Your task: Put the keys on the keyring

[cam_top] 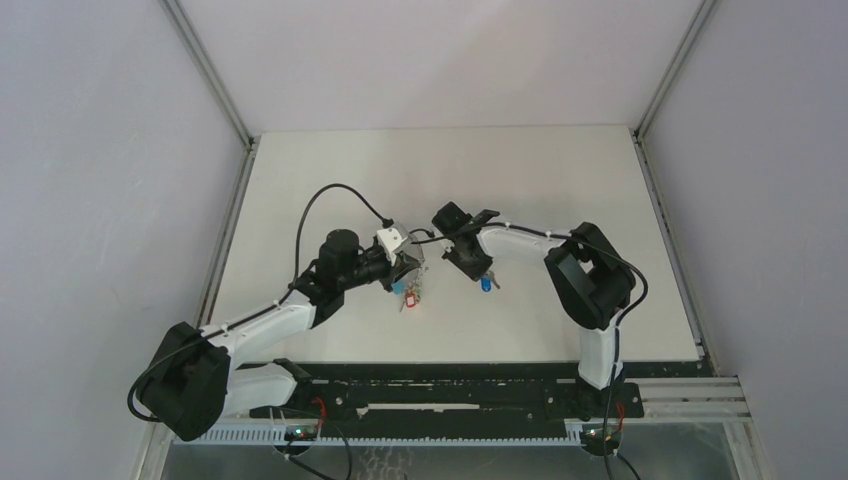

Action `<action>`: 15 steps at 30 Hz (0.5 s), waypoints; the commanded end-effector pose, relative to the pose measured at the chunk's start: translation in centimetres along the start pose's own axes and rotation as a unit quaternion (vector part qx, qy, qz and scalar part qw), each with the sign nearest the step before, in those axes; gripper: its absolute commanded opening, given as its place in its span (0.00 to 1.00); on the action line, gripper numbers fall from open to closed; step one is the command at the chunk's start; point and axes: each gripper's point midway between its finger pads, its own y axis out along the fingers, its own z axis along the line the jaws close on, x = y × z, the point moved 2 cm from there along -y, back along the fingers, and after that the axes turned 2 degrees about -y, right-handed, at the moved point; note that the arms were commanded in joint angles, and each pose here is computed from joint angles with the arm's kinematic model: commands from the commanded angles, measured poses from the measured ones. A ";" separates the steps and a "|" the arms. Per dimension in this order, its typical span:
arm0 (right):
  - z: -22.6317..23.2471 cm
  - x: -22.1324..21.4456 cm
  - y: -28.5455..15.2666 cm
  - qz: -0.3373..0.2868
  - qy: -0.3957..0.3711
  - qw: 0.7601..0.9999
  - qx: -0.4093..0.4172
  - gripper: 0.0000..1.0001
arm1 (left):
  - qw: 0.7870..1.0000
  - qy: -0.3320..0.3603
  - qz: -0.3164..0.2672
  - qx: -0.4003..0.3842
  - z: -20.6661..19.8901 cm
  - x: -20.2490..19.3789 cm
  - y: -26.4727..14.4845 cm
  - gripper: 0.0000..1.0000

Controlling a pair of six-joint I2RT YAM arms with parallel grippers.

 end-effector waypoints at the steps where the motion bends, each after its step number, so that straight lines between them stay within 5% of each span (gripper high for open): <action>1: -0.3 1.8 -2.0 -0.077 0.043 0.996 0.023 0.00 | 0.999 0.015 -0.039 0.002 0.1 1.9 -0.1 0.00; 15: -1.8 2.1 -2.5 -0.117 0.108 0.984 0.076 0.01 | 0.999 0.014 -0.039 0.002 0.1 1.8 -0.2 0.00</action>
